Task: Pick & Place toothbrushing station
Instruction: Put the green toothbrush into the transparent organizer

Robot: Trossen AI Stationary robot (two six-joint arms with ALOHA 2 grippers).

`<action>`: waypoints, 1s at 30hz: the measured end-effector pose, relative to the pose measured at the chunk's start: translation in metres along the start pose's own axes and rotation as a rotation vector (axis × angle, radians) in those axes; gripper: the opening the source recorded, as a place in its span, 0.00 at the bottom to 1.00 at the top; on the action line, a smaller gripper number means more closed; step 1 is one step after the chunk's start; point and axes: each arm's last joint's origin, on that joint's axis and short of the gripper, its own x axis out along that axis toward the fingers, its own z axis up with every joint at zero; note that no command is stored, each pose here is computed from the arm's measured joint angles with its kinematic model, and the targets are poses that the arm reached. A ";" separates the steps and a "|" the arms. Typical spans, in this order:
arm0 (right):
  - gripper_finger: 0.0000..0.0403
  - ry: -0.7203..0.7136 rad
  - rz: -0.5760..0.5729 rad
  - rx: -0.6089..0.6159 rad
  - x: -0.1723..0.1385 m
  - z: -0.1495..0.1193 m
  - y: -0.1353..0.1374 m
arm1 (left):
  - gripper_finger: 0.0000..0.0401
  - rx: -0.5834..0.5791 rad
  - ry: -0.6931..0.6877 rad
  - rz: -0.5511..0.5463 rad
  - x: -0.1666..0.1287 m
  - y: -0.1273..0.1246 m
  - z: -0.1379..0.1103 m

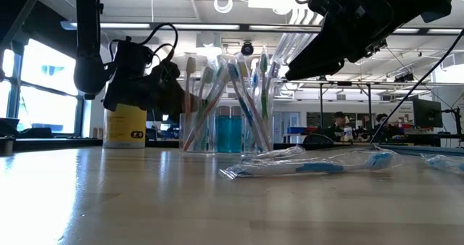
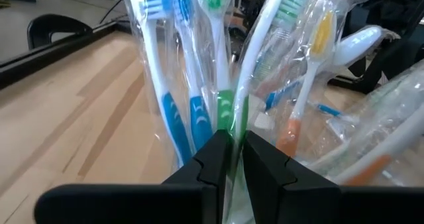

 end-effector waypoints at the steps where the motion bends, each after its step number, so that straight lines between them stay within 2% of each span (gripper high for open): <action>1: 0.51 0.000 0.000 0.000 0.000 0.000 0.000 | 0.10 -0.002 0.002 0.001 0.000 0.000 0.000; 5: 0.51 -0.001 -0.002 0.001 0.000 0.000 0.000 | 0.10 -0.008 0.003 0.001 0.000 0.000 0.000; 10: 0.51 -0.001 -0.003 0.003 0.000 0.000 0.000 | 0.10 -0.133 0.016 -0.037 0.000 -0.001 -0.001; 20: 0.51 -0.001 -0.003 0.003 0.000 0.000 0.000 | 0.11 -0.129 0.015 -0.036 0.000 -0.001 -0.001; 30: 0.51 -0.001 -0.003 0.001 0.000 0.000 0.000 | 0.36 -0.123 0.013 -0.031 0.000 -0.001 -0.001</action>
